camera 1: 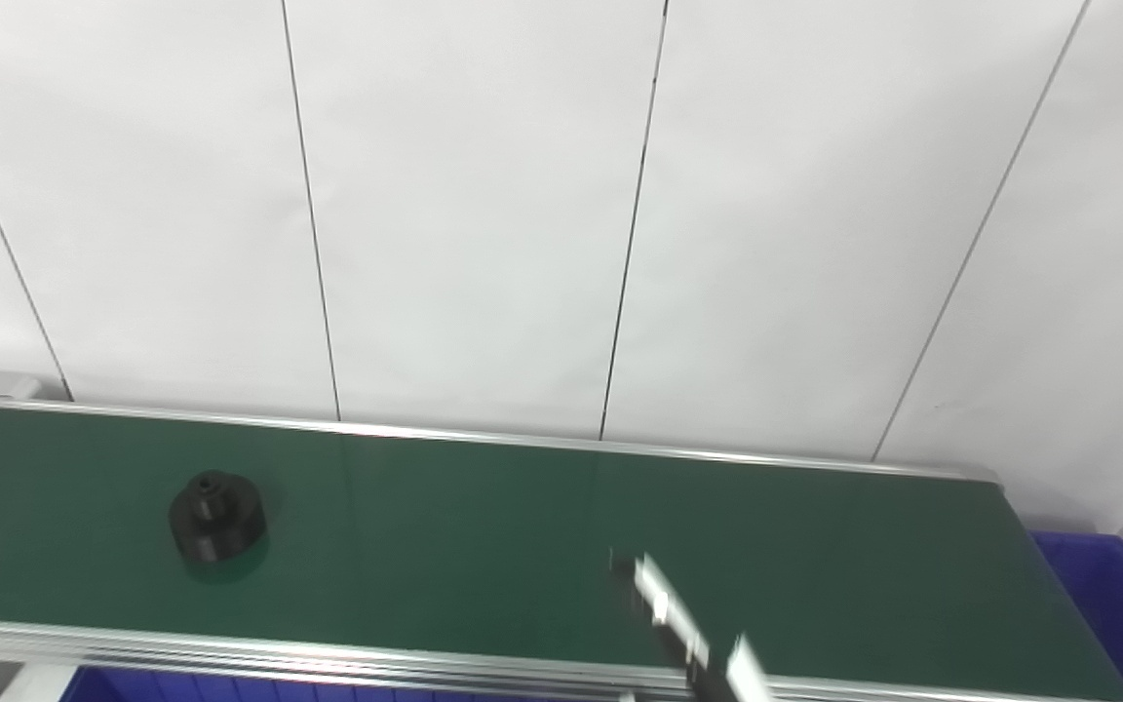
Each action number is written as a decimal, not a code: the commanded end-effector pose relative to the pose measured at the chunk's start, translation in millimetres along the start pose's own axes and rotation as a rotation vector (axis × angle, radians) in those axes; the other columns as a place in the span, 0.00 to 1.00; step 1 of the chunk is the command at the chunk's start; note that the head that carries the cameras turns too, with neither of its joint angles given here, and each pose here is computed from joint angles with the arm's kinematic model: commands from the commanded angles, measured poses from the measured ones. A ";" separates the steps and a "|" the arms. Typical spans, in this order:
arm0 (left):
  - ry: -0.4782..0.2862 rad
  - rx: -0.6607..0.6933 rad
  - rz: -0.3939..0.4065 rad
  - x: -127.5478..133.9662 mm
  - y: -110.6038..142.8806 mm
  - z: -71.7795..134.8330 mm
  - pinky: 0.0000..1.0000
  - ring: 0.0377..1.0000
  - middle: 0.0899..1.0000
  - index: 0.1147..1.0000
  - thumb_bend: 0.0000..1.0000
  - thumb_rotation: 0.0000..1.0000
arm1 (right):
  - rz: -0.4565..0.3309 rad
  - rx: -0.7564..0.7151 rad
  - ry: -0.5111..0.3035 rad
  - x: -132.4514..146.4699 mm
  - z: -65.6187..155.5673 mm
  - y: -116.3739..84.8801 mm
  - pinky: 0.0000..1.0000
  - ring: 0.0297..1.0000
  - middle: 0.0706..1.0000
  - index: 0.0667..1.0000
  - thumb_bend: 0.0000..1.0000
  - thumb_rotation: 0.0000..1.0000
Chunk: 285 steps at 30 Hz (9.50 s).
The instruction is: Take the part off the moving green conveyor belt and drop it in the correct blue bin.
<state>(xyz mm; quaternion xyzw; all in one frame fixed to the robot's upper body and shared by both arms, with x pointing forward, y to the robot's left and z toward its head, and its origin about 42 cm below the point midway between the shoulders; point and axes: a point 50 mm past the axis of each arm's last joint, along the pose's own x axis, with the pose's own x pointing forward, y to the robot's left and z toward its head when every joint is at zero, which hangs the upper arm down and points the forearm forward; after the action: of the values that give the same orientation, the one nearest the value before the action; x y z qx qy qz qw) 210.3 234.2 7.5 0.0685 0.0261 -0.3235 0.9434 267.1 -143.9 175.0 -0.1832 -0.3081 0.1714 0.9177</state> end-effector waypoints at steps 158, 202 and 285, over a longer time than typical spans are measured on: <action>-0.066 0.009 -0.046 -19.5 21.9 8.9 0.86 0.93 0.94 0.90 0.51 0.72 | 0.360 -0.763 0.532 236.1 -129.0 50.5 0.34 0.42 0.45 0.45 0.53 0.00; -0.300 0.074 -0.068 71.3 62.1 76.7 0.96 0.99 1.00 0.96 0.45 0.73 | 0.223 -0.685 0.486 76.9 20.8 -97.8 0.34 0.40 0.40 0.50 0.52 0.00; -0.198 0.079 -0.016 13.2 41.6 47.0 0.95 0.97 0.99 0.96 0.43 0.70 | 0.076 0.123 0.335 -102.0 -39.3 64.1 0.88 0.94 0.97 0.95 0.47 0.99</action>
<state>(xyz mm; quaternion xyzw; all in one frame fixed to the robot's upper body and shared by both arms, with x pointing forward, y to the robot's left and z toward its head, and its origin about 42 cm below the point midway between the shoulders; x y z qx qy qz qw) 239.8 251.9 43.2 0.0642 -0.0400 -0.3343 0.9394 199.9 -147.4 55.6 -0.1843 -0.0926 0.1875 0.9604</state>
